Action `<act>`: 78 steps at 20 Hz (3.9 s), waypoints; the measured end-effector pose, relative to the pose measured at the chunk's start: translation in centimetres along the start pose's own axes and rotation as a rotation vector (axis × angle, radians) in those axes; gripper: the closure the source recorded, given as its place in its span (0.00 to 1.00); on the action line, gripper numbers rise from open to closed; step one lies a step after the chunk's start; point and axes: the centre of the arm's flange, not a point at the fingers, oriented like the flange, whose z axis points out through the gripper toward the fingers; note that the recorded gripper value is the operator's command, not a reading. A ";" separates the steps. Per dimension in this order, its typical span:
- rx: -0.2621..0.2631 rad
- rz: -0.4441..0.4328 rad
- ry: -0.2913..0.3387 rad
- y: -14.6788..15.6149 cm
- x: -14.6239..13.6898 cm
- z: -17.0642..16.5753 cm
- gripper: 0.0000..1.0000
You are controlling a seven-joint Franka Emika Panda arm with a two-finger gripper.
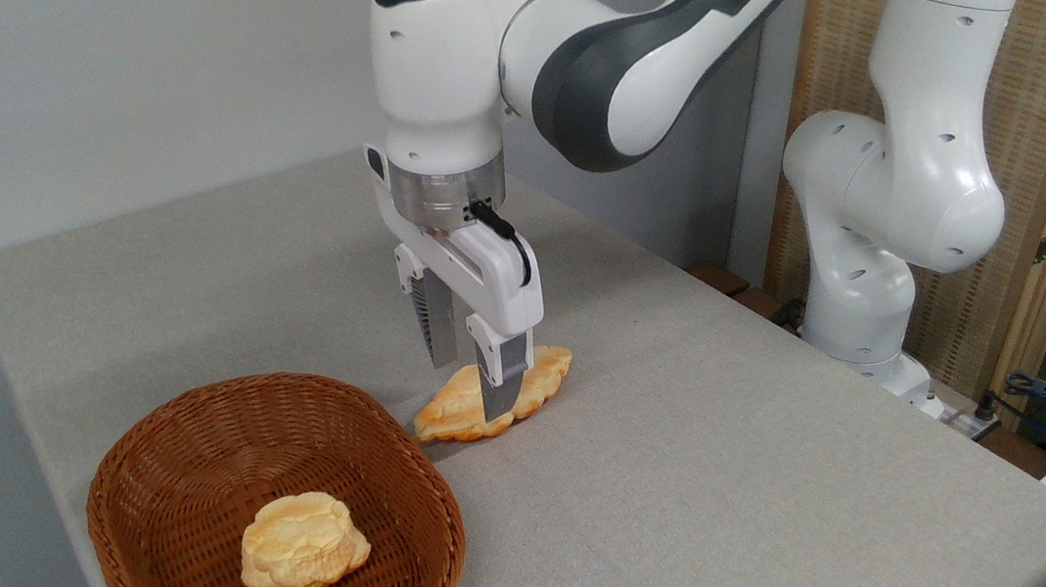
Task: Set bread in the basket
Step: 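Lower the open gripper around the croissant-shaped bread and close it, then lift the gripped bread up off the table, then carry the bread over the wicker basket and lower it inside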
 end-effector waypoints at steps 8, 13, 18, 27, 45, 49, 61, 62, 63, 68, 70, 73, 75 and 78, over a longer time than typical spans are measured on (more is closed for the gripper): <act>-0.026 0.009 -0.035 0.5 0.1 2.1 0.00; -0.037 0.020 -0.054 0.9 0.6 3.1 0.08; -0.040 0.037 -0.060 1.5 1.1 3.4 0.44; -0.040 0.037 -0.060 1.5 1.1 3.4 0.44; 0.035 0.046 0.051 1.4 1.8 -6.2 0.43; 0.161 0.029 0.204 -0.9 3.3 -8.4 0.38; 0.373 0.000 0.418 -5.9 7.0 -6.5 0.00; 0.373 -0.001 0.417 -6.0 7.1 -6.1 0.00; 0.373 -0.001 0.414 -6.2 7.3 -5.7 0.00; 0.369 -0.003 0.406 -6.5 7.5 -5.0 0.00; 0.369 -0.003 0.406 -6.6 7.5 -5.1 0.00; 0.371 -0.005 0.407 -6.7 7.5 -5.2 0.00; 0.371 -0.008 0.409 -6.7 7.5 -5.2 0.00; 0.354 -0.055 0.404 -7.0 6.8 -6.1 0.00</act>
